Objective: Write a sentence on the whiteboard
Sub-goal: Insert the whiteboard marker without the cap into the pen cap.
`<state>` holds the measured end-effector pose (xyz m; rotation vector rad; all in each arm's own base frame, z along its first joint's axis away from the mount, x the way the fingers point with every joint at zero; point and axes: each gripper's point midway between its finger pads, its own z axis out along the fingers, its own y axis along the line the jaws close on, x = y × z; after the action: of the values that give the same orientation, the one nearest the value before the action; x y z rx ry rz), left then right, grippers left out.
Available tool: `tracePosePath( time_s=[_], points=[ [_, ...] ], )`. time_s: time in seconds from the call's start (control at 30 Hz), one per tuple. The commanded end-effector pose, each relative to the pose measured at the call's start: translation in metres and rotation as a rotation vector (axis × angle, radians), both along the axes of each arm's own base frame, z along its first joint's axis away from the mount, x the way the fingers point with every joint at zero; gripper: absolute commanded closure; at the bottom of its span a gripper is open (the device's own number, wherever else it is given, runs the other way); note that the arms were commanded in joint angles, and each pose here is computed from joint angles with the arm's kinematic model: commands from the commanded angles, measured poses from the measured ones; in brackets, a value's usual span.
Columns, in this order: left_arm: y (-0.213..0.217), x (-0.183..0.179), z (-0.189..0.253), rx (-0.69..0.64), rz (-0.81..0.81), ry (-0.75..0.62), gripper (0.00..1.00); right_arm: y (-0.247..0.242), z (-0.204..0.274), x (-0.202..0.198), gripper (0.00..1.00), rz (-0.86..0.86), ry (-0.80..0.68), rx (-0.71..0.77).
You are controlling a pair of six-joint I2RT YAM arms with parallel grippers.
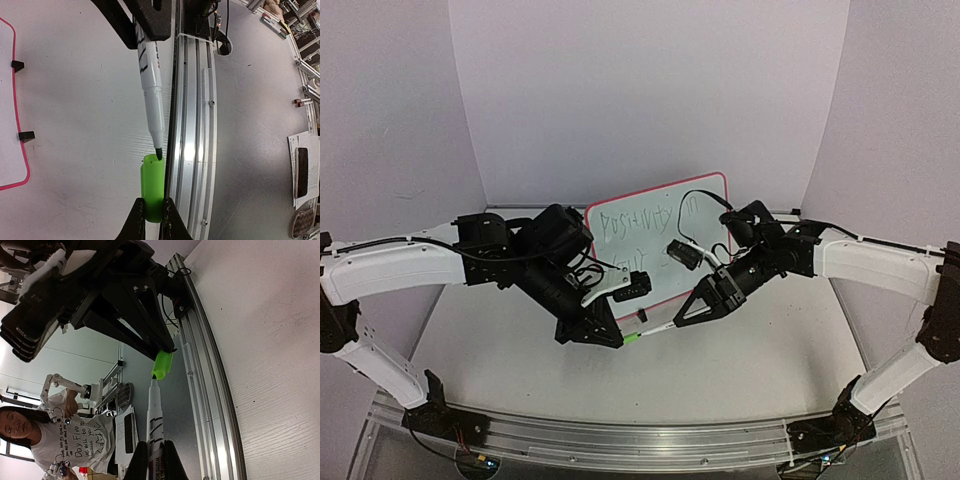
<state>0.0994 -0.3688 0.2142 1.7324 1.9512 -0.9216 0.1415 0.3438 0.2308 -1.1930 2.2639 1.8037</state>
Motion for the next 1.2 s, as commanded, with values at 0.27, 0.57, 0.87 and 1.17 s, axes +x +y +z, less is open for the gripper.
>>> tracePosePath(
  time_s=[0.27, 0.57, 0.87, 1.17],
  points=[
    [-0.016, -0.002, 0.028, -0.069, -0.046, -0.002, 1.00, 0.012, 0.010, 0.003, 1.00, 0.035, -0.029, 0.032],
    [-0.024, 0.001, 0.030, -0.066, -0.039, 0.015, 1.00, 0.023, 0.003, 0.006, 1.00, 0.044, -0.025, 0.007],
    [-0.037, 0.006, 0.026, -0.055, -0.026, 0.040, 1.00, 0.031, -0.016, 0.005, 1.00, 0.047, -0.033, -0.049],
    [-0.049, 0.014, 0.026, -0.063, -0.011, 0.034, 1.00, 0.036, -0.026, 0.000, 1.00, 0.069, -0.040, -0.067]
  ],
)
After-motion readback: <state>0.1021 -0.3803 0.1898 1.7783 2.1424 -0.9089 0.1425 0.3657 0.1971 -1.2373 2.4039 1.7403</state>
